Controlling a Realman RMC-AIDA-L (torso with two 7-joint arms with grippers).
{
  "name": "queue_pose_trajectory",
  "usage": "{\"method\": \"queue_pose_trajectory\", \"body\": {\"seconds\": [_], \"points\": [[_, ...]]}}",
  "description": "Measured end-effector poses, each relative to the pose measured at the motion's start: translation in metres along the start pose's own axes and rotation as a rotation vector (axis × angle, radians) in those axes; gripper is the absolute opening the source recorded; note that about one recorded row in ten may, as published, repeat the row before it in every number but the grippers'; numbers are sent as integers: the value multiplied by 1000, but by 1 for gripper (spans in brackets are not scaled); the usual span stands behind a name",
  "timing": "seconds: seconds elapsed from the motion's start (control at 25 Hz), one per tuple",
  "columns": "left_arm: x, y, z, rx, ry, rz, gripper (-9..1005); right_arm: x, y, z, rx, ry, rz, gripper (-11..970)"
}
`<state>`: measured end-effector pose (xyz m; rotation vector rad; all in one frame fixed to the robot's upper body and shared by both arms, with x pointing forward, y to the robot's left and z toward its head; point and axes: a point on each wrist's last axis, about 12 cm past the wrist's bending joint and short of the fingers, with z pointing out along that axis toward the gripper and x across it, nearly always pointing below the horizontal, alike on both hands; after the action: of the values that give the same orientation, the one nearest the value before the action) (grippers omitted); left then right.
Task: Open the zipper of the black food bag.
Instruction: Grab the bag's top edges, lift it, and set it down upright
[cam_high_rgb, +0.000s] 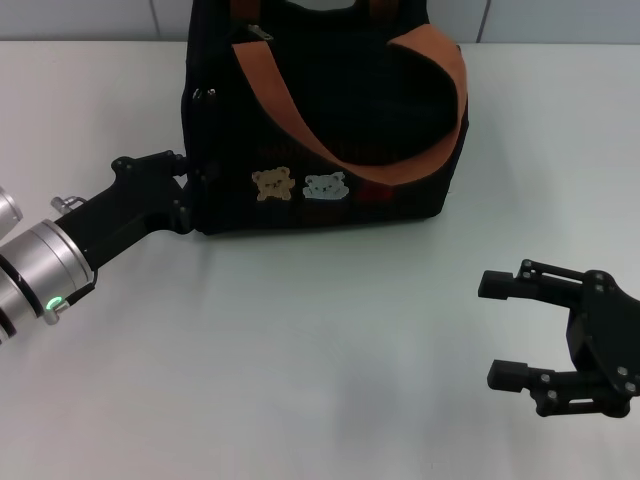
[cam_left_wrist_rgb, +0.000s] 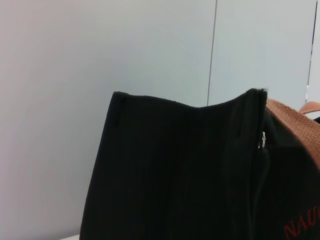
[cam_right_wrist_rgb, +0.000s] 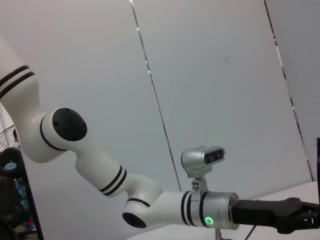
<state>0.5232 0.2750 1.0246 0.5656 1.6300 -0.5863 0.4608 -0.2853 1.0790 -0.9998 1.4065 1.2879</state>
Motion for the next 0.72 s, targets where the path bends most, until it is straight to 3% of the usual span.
{"method": "queue_pose_trajectory", "body": {"seconds": [0.72], "points": [[-1, -1, -3, 10, -15, -3, 123, 1, 1, 0, 2, -2, 4, 840]]}}
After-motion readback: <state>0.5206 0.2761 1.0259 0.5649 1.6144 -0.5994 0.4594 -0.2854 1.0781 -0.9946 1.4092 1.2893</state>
